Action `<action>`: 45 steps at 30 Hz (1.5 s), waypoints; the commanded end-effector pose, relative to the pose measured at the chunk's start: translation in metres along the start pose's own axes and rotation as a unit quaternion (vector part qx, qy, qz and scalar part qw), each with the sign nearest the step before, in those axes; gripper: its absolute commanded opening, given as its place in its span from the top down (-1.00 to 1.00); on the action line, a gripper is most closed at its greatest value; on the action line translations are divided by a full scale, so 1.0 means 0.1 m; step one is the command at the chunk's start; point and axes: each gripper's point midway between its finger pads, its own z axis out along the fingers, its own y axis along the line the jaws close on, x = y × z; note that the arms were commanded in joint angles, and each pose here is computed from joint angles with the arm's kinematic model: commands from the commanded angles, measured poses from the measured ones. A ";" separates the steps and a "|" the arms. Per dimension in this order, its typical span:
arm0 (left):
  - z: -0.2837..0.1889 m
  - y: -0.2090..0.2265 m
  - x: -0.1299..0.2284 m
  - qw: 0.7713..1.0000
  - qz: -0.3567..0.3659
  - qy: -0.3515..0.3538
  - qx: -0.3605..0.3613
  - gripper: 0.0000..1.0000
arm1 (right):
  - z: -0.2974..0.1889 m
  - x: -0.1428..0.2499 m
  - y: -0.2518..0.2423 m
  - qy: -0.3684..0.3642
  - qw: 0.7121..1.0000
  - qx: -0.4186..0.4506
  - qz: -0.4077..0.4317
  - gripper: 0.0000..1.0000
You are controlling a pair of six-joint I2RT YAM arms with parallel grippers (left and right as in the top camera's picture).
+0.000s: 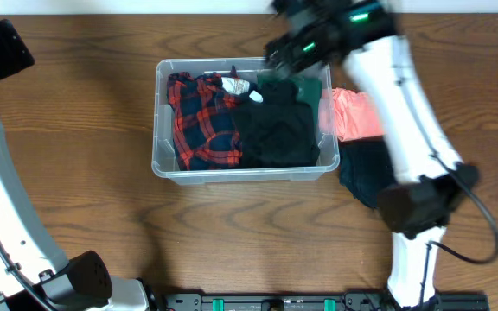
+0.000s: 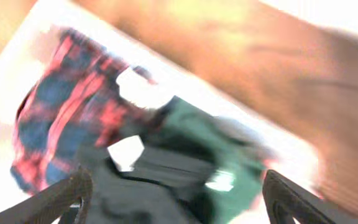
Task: Pack container
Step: 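Move the right gripper to the pink shirt and grasp it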
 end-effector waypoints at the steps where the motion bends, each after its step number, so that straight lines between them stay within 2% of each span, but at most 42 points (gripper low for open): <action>1: 0.05 0.03 0.03 1.000 0.003 0.007 -0.008 -0.96 | -0.45 -0.02 -0.78 -0.035 0.993 0.063 0.092 -0.81; 5: 0.05 0.03 0.03 1.000 0.003 0.007 -0.008 -0.96 | -0.67 0.33 -1.63 -0.017 0.978 0.106 0.176 -0.90; 8: 0.05 0.03 0.03 1.000 0.003 0.007 -0.008 -0.96 | -0.68 0.76 -2.19 0.012 0.964 0.112 0.241 -0.93; 15: 0.05 0.03 0.03 1.000 0.003 0.008 -0.008 -0.96 | -0.24 1.76 -2.74 0.086 0.938 0.045 0.334 -0.87; 18: 0.05 0.03 0.03 1.000 0.003 0.007 -0.008 -0.96 | 0.06 2.09 -2.76 0.109 0.926 0.016 0.362 -0.83; 21: 0.05 0.03 0.03 1.000 0.003 0.007 -0.008 -0.96 | 0.32 2.23 -2.67 0.109 0.930 -0.021 0.352 -0.84; 30: 0.05 0.03 0.03 1.000 0.003 0.007 -0.008 -0.96 | 0.96 2.38 -2.26 0.108 0.942 -0.064 0.312 -0.88; 33: 0.05 0.03 0.03 1.000 0.003 0.007 -0.008 -0.96 | 1.08 2.38 -2.14 0.109 0.944 -0.068 0.304 -0.83; 34: 0.05 0.03 0.03 1.000 0.003 0.007 -0.008 -0.96 | 1.13 2.39 -2.09 0.113 0.943 -0.070 0.306 -0.79; 36: 0.05 0.03 0.03 1.000 0.003 0.007 -0.008 -0.96 | 1.19 2.41 -1.99 0.122 0.939 -0.073 0.314 -0.56; 43: 0.05 0.03 0.03 1.000 0.003 0.008 -0.008 -0.96 | 1.18 2.47 -2.01 0.133 0.933 -0.057 0.330 0.64; 45: 0.05 0.03 0.03 1.000 0.003 0.007 -0.008 -0.96 | 1.09 2.43 -2.07 0.126 0.931 -0.051 0.340 0.84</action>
